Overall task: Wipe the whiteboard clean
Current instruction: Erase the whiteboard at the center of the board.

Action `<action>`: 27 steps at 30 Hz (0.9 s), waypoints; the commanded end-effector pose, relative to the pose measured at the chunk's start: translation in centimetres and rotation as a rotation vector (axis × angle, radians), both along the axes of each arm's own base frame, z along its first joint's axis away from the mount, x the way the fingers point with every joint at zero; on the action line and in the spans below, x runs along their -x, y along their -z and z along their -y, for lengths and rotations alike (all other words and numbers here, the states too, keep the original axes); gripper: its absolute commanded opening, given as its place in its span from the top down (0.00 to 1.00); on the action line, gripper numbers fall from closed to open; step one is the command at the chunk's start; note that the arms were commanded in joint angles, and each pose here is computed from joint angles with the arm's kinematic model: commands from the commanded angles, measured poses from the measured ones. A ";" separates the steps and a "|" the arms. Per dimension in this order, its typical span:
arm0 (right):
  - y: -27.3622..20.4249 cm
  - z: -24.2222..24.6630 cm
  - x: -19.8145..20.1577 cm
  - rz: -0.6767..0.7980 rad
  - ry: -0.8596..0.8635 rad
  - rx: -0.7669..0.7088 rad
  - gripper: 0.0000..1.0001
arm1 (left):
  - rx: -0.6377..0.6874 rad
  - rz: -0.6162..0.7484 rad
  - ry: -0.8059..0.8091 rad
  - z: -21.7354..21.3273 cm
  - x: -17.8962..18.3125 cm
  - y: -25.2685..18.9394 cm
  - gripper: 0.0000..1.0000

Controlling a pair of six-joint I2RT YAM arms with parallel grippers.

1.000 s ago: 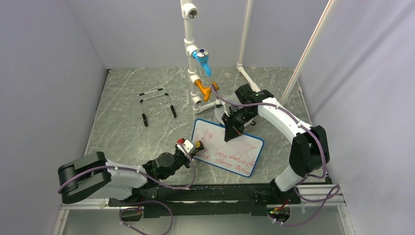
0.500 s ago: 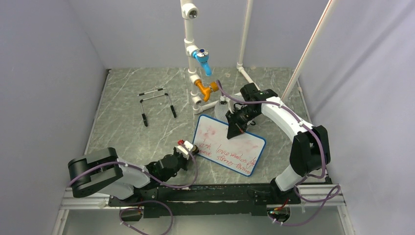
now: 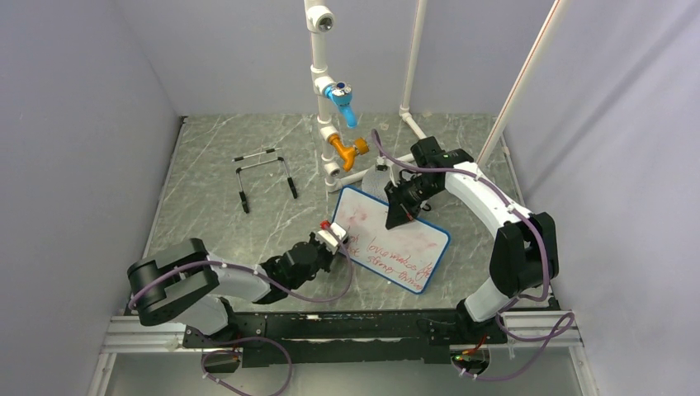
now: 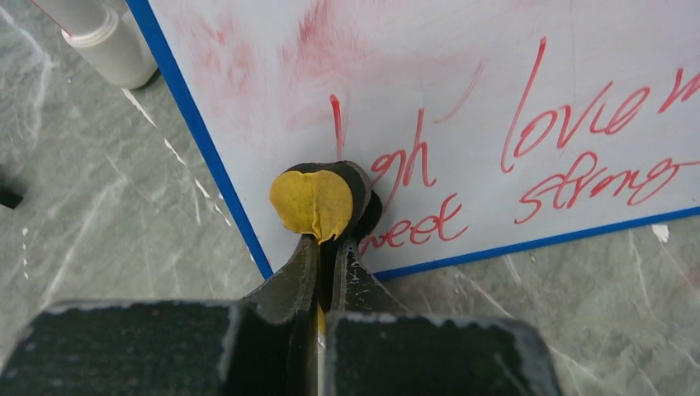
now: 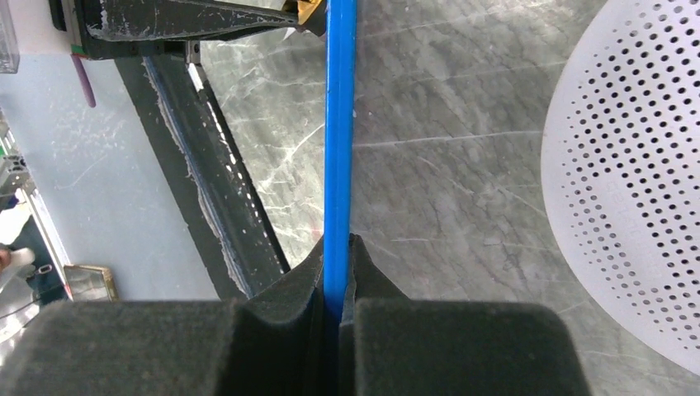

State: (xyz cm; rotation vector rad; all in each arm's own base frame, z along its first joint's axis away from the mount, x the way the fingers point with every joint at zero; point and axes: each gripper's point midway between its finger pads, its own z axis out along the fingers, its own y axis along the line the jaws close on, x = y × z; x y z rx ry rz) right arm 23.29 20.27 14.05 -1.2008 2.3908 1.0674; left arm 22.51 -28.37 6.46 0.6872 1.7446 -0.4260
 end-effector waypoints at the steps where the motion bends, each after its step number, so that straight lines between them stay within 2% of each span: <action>1: -1.7 -1.8 -0.1 0.107 -0.099 -0.108 1.00 | 0.100 0.100 0.020 2.3 -2.6 -5.8 1.00; 7: -1.7 -1.8 -0.2 0.114 -0.095 -0.102 1.00 | 0.095 0.076 0.022 2.0 -2.7 -5.6 1.00; 18: -1.7 -1.8 -0.2 0.116 -0.097 -0.102 1.00 | 0.076 -0.137 0.008 -1.0 0.8 0.7 1.00; 27: -1.8 -1.8 -0.1 0.115 -0.098 -0.105 1.00 | 0.048 -0.229 0.003 -1.5 1.9 3.1 1.00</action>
